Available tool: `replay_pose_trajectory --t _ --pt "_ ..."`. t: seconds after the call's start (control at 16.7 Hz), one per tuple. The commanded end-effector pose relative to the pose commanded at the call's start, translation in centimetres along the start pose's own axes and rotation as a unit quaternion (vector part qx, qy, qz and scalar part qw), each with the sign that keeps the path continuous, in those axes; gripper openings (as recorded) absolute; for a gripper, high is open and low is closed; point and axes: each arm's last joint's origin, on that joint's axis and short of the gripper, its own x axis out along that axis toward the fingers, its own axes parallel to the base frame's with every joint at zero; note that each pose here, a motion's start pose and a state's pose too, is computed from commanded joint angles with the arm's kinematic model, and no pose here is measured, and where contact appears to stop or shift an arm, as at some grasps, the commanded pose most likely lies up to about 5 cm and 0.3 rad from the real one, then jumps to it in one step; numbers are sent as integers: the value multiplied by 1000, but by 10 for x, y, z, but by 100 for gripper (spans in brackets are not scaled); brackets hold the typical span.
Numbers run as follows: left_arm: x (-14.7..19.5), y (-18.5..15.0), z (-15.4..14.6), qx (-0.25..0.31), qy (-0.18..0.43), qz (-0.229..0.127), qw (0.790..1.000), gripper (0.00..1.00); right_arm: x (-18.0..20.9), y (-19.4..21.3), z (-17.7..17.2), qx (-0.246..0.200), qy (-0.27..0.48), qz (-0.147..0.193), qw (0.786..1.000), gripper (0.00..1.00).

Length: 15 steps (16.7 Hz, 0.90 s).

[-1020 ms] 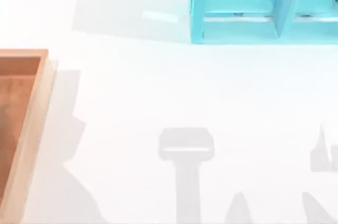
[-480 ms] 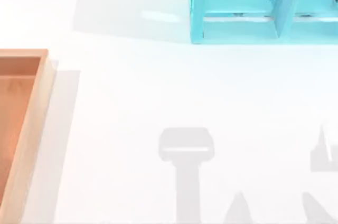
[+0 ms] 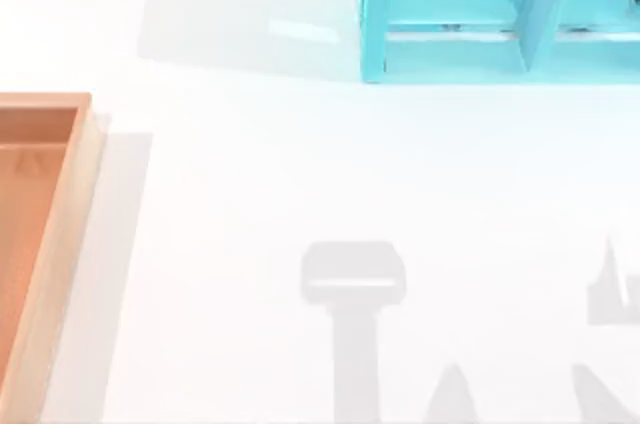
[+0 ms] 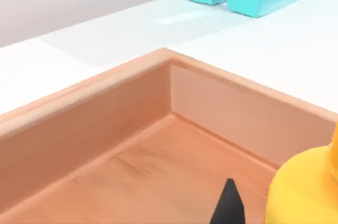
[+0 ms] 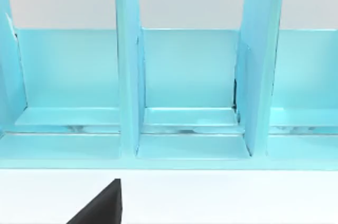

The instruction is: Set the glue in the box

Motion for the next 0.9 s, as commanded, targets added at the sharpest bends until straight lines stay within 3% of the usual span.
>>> replay_pose_trajectory --t 0.9 --pt "24 -3 -8 -13 1 8 1000 0 0 0 0 0 0 0 1000 100"
